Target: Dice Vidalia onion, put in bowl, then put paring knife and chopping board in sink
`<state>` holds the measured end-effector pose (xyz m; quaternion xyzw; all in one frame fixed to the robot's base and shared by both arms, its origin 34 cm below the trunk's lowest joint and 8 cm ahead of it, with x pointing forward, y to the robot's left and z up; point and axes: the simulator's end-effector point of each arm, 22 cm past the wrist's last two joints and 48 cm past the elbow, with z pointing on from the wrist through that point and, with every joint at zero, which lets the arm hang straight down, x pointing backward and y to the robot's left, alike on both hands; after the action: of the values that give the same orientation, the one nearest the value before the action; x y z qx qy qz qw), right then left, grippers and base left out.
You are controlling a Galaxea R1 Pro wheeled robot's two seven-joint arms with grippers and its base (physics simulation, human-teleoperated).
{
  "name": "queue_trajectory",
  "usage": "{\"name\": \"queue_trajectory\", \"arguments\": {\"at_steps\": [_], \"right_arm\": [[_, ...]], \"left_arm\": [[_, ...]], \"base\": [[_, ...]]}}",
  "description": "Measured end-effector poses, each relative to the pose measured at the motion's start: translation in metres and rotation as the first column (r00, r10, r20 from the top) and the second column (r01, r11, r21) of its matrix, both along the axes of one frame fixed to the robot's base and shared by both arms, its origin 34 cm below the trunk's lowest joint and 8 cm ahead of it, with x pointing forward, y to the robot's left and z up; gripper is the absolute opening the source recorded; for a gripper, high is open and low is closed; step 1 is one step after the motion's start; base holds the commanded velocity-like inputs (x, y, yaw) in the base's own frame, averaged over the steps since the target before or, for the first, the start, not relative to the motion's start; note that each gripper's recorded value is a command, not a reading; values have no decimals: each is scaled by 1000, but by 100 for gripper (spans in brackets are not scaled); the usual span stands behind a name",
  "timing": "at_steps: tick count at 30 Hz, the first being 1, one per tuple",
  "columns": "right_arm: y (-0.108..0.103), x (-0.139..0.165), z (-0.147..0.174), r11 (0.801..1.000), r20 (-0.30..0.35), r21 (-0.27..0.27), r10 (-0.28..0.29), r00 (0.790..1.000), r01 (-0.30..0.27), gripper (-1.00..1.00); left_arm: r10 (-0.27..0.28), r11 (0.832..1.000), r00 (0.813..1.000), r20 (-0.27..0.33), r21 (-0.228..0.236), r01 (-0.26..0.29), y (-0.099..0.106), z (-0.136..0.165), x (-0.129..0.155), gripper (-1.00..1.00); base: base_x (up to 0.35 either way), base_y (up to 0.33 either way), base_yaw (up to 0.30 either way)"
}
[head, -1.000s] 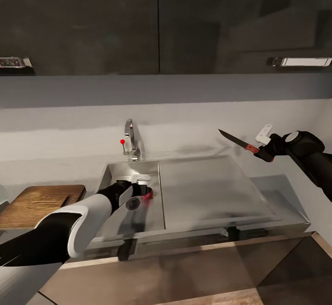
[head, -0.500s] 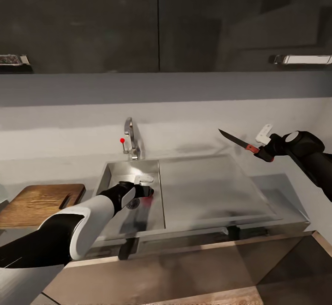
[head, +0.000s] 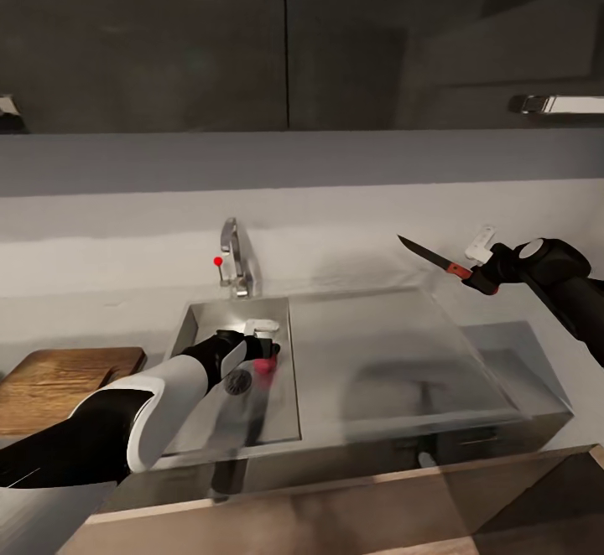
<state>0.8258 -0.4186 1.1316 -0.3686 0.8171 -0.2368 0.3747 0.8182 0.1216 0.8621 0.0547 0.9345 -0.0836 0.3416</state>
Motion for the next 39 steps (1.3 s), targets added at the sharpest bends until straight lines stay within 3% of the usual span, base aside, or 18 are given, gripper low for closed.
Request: {"name": "queue_trajectory", "arguments": {"at_steps": [19, 39], "right_arm": [[0, 3, -12, 1000, -18, 0, 0, 1000, 0, -100], [0, 4, -14, 1000, -20, -1, 1, 1000, -1, -100]], "left_arm": [[-1, 1000, 1000, -20, 1, 1, 0, -13, -2, 100], [-1, 1000, 998, -60, 1, 1, 0, -37, -22, 100]], "base": [[3, 0, 0], [0, 0, 0]]}}
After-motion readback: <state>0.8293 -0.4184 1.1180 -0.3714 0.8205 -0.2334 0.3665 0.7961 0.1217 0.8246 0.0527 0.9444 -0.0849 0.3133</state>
